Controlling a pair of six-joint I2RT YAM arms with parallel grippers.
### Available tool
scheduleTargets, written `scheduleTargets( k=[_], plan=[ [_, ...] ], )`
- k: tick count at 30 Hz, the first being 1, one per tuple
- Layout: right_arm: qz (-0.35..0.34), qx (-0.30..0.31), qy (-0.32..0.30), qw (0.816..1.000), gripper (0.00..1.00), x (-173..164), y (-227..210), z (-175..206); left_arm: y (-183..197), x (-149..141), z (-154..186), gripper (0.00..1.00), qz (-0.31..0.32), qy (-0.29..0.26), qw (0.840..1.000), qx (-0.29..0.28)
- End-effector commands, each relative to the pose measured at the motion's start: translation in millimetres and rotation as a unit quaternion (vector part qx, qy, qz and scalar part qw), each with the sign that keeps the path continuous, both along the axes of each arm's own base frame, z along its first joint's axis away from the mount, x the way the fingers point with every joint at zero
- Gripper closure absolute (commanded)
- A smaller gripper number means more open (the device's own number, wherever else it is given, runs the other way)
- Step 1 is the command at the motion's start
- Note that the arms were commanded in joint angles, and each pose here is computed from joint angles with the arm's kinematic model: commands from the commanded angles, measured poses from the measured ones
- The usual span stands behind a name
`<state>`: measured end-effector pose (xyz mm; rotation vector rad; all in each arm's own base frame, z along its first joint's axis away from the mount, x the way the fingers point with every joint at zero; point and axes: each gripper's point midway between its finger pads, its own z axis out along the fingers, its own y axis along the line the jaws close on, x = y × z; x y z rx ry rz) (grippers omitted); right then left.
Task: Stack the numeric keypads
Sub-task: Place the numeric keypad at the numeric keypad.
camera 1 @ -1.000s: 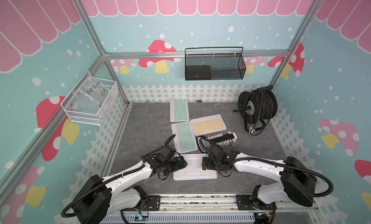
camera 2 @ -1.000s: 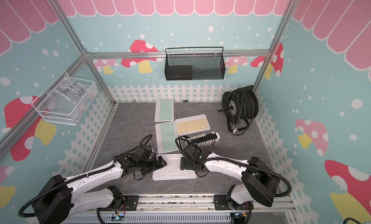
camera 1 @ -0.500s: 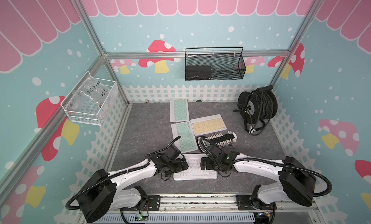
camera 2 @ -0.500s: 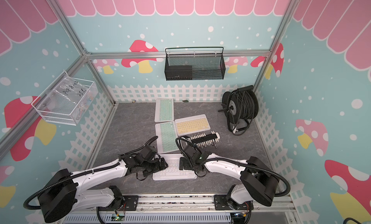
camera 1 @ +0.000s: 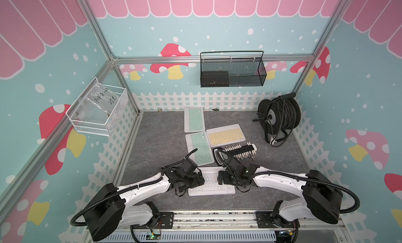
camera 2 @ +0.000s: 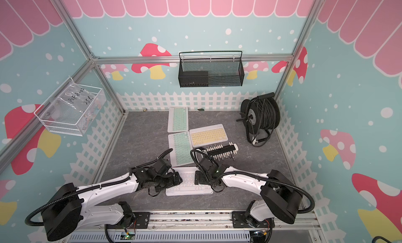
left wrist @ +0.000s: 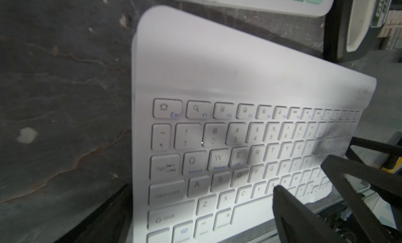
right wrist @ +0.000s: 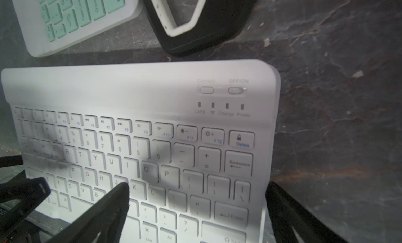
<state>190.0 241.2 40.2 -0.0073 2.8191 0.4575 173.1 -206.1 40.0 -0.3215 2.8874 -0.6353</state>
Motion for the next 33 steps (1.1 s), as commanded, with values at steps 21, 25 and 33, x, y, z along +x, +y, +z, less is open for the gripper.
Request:
scheduleTargets(
  k=[21, 25, 33],
  plan=[
    [0.002, -0.012, -0.001, 1.0, 0.0, 3.5, -11.5, -8.4, -7.5, 11.5, 12.3, 0.0, 0.023, -0.012, 1.0, 0.001],
    [0.006, -0.007, -0.004, 1.0, 0.0, 6.5, -6.9, -6.8, -1.2, 11.8, 14.4, 0.0, 0.03, -0.015, 0.999, 0.014],
    [-0.023, -0.016, -0.044, 0.999, 0.0, 23.4, -14.8, 18.2, 23.5, 22.3, 40.3, 0.0, 0.038, -0.053, 0.996, 0.063]
  ],
)
